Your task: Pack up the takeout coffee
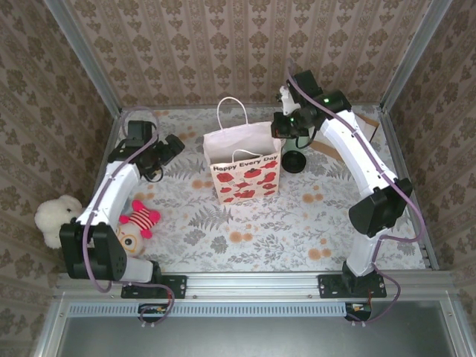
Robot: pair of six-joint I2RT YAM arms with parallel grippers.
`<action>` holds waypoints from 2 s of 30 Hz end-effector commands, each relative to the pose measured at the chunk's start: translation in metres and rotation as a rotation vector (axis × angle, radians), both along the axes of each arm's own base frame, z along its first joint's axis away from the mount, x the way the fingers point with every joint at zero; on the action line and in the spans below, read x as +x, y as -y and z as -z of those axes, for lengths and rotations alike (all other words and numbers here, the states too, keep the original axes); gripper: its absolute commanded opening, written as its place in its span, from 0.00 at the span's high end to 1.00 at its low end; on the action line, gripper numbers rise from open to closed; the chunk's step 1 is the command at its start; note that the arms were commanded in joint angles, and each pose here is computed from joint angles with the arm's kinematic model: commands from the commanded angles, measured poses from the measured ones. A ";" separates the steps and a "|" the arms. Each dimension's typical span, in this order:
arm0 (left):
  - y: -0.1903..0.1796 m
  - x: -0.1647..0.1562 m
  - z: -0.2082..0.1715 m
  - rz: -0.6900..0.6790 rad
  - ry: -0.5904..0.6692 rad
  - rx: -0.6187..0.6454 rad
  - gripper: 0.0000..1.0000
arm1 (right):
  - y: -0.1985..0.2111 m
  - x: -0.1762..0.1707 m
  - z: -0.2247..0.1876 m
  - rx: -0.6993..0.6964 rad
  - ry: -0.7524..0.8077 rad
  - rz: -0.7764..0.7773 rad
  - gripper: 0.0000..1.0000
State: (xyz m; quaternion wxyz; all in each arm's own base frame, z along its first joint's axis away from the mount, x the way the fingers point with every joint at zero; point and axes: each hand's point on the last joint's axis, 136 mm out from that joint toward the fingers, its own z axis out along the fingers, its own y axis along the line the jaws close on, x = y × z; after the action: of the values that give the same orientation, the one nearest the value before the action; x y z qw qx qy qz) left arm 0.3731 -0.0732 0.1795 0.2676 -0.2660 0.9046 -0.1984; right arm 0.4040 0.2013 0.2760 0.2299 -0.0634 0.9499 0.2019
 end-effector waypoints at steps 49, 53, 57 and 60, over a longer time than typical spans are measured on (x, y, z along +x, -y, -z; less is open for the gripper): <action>0.003 0.030 -0.020 -0.027 0.240 -0.005 0.00 | 0.147 0.125 -0.004 -0.117 0.313 0.272 0.19; 0.003 0.032 -0.021 -0.048 0.254 -0.028 0.00 | 0.156 0.129 0.004 -0.150 0.265 0.317 0.29; 0.001 0.030 -0.019 -0.057 0.244 -0.018 0.00 | 0.146 0.117 0.002 -0.123 0.256 0.264 0.33; 0.001 0.030 -0.018 -0.057 0.239 -0.017 0.00 | 0.136 0.106 -0.005 -0.108 0.251 0.207 0.42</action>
State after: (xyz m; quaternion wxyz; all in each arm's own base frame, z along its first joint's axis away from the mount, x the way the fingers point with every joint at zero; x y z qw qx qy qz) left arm 0.4036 -0.0797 0.1904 0.3626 -0.2572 0.8655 -0.2307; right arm 0.5289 0.0536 0.2634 0.3681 0.0242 0.9243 0.0981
